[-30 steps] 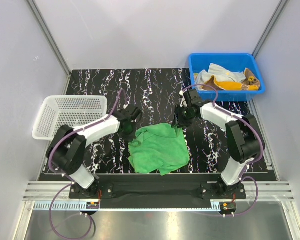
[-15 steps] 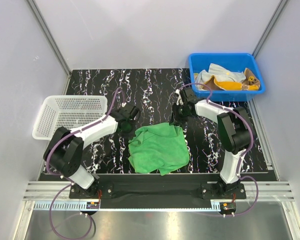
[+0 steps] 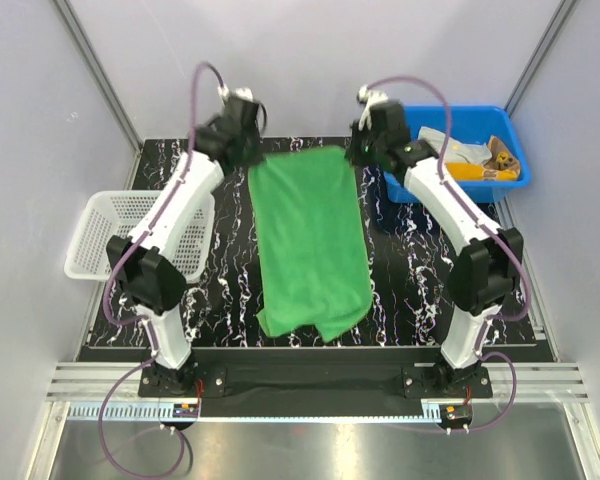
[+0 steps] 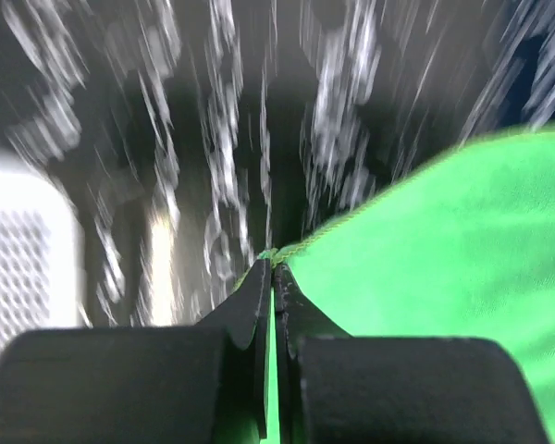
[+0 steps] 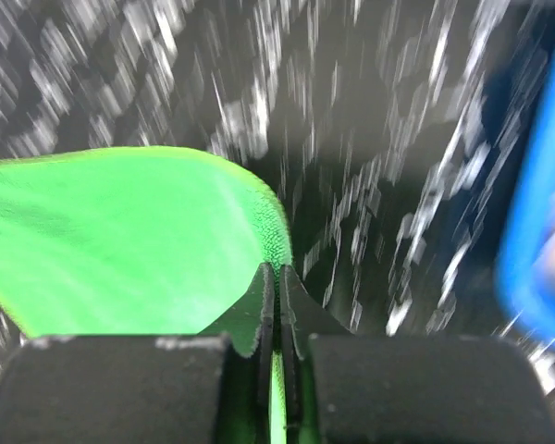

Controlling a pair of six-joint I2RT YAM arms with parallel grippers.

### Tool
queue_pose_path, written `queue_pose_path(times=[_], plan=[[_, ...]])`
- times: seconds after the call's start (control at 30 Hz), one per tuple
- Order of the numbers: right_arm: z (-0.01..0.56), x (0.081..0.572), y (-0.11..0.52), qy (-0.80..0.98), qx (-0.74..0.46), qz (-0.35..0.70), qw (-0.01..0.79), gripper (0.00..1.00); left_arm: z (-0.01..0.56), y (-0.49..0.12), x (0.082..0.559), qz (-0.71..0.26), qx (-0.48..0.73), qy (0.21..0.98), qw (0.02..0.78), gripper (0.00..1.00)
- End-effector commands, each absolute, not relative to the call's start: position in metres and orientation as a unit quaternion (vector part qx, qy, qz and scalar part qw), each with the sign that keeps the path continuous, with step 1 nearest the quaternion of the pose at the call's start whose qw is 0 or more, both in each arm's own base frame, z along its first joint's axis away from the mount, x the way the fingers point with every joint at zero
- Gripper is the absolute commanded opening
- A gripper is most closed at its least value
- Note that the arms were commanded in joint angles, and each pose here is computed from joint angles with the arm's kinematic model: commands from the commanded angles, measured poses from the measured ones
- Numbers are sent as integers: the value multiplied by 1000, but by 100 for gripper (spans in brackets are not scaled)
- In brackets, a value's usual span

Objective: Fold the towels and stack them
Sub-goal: Flatten out the crumpled towel

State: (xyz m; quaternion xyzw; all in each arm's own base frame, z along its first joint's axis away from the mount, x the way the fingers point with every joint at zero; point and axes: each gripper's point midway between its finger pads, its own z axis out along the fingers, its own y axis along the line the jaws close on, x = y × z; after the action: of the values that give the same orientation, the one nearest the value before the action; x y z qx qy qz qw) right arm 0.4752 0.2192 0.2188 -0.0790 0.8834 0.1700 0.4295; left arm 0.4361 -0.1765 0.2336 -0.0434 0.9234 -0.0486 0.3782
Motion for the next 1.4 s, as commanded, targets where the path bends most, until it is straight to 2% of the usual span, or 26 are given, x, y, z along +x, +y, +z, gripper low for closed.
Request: queue_pose_path(times=[0.0, 0.2, 0.33, 0.4, 0.43, 0.47, 0.63, 0.87, 0.97, 1.1, 1.2, 1.37], plan=[[354, 484, 207, 803, -102, 151, 567, 0, 356, -152, 454, -42, -37, 867, 495, 0], [450, 462, 197, 744, -111, 160, 639, 0, 443, -146, 425, -80, 2, 810, 582, 0], [491, 407, 197, 703, -149, 207, 664, 0, 463, -152, 383, -131, 43, 781, 609, 0], [482, 388, 199, 703, -160, 225, 655, 0, 474, -163, 359, -139, 78, 763, 627, 0], [501, 355, 199, 677, -180, 251, 668, 0, 479, -162, 339, -143, 91, 754, 635, 0], [486, 347, 203, 678, -190, 261, 661, 0, 483, -174, 323, -153, 116, 745, 639, 0], [508, 255, 184, 621, -207, 310, 689, 0, 504, -178, 261, -204, 152, 718, 648, 0], [531, 191, 169, 571, -198, 367, 708, 0, 532, -189, 210, -293, 177, 685, 643, 0], [545, 186, 163, 561, -185, 366, 719, 0, 544, -190, 203, -307, 177, 679, 643, 0], [552, 205, 140, 570, -136, 308, 749, 0, 541, -177, 219, -253, 153, 703, 646, 0], [535, 243, 136, 608, -115, 252, 744, 0, 527, -180, 242, -206, 149, 729, 635, 0], [468, 317, 161, 664, -118, 214, 707, 0, 473, -191, 309, -131, 144, 774, 602, 0]])
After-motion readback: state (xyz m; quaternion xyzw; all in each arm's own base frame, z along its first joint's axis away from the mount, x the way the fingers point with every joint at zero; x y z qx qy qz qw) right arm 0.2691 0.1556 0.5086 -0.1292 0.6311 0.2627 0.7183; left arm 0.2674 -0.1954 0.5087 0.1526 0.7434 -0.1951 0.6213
